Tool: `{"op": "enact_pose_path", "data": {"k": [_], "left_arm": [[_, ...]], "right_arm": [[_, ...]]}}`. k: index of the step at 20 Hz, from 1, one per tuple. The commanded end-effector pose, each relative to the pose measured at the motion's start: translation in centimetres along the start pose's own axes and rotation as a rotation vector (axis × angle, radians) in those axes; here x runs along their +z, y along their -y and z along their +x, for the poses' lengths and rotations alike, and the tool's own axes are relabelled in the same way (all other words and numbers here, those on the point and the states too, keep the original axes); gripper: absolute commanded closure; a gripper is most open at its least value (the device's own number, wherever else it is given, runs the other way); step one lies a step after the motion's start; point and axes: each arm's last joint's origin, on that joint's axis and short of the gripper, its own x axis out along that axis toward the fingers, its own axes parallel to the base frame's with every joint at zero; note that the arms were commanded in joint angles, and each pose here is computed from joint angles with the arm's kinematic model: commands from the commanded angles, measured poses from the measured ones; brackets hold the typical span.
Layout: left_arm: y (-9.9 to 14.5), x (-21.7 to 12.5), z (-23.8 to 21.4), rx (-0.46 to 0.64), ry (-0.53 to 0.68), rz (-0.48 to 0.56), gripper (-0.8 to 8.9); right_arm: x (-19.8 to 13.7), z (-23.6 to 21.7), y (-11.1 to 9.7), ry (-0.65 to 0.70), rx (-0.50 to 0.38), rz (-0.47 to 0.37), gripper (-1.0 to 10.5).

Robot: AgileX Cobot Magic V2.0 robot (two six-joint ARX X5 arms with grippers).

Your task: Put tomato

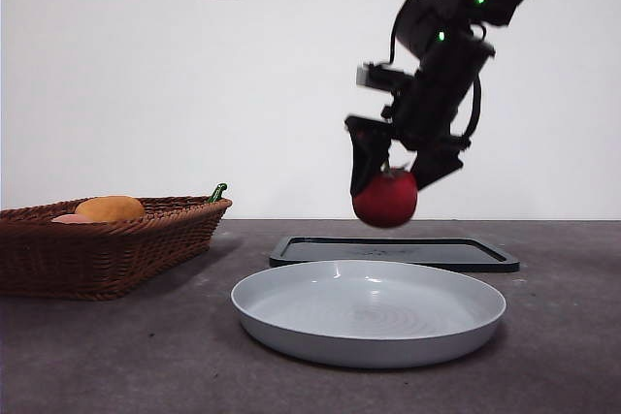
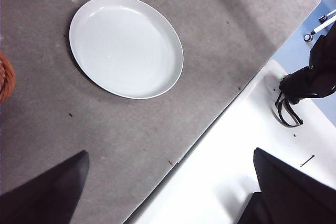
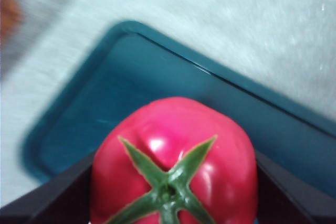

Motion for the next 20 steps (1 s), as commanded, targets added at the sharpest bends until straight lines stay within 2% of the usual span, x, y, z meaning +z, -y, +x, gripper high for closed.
{"op": "enact_pose_path", "data": {"k": [1,7,10,12,14,18,20], "left_arm": [[0.3,0.5,-0.3,-0.006,0.02,0.038,3.18],[0.3,0.5,-0.3,-0.006,0.02,0.038,3.18],[0.3,0.5,-0.3,-0.006,0.02,0.038,3.18],[0.3,0.5,-0.3,-0.006,0.02,0.038,3.18],[0.3,0.5,-0.3,-0.006,0.019,0.037,3.17],[0.3,0.5,-0.3,-0.007,0.015,0.034,3.18],[0.3,0.5,-0.3,-0.007,0.015,0.034,3.18]], "right_arm": [[-0.2,1.7,0.5,-0.014,-0.004,-0.003,7.9],[-0.9,3.0,1.0,-0.046,-0.003,0.006,7.9],[-1.3,3.4,0.9,-0.076,0.017,0.011,6.2],[-1.4,3.4,0.9,-0.081,0.019,0.012,6.1],[-1.4,3.4,0.8,-0.084,0.025,0.014,4.7],[-1.2,3.2,0.6,-0.074,0.022,0.012,4.0],[-0.4,1.7,0.4,-0.043,0.011,0.005,3.9]]}}
